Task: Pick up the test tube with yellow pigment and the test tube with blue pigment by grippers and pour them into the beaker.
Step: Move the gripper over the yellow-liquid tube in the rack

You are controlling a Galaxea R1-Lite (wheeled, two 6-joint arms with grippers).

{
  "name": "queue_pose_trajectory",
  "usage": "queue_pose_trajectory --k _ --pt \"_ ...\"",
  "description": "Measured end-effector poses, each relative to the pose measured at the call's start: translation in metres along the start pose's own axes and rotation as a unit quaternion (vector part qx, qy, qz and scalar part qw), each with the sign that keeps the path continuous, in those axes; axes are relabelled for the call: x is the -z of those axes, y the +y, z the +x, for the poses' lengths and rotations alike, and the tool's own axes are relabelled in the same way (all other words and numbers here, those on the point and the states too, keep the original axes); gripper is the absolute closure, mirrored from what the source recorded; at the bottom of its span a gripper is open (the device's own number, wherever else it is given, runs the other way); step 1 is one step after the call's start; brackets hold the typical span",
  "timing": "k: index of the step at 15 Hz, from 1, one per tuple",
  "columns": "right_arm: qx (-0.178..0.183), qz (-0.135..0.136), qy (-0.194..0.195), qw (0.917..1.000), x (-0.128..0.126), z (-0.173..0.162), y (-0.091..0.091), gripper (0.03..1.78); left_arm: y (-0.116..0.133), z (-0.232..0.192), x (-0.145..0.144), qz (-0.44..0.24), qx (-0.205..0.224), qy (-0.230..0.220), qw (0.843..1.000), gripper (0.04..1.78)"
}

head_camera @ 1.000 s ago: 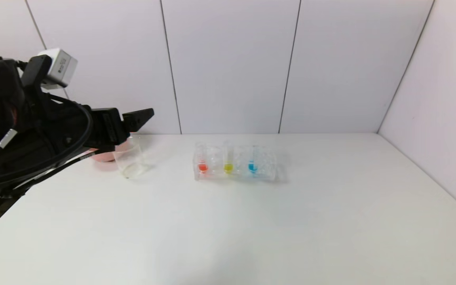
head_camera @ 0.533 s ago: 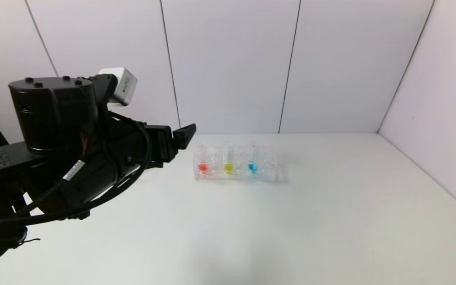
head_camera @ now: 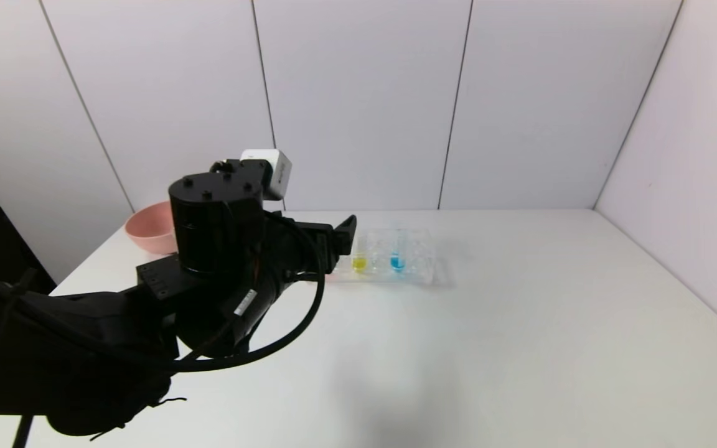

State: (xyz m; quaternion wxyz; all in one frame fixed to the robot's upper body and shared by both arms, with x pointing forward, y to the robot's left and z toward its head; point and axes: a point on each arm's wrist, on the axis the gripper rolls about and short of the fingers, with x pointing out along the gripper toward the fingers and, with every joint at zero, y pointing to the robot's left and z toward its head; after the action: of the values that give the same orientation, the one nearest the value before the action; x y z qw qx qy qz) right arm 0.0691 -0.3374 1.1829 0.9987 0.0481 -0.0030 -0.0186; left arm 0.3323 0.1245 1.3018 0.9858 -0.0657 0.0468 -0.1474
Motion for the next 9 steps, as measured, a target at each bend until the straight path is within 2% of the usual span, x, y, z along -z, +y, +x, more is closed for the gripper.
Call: queue_pose_trajectory --k 9 --pt "0.0 0.0 0.0 1.0 0.0 0.0 0.0 0.1 -0.02 0.043 0.064 0.024 -0.006 0.002 1.0 0.04"
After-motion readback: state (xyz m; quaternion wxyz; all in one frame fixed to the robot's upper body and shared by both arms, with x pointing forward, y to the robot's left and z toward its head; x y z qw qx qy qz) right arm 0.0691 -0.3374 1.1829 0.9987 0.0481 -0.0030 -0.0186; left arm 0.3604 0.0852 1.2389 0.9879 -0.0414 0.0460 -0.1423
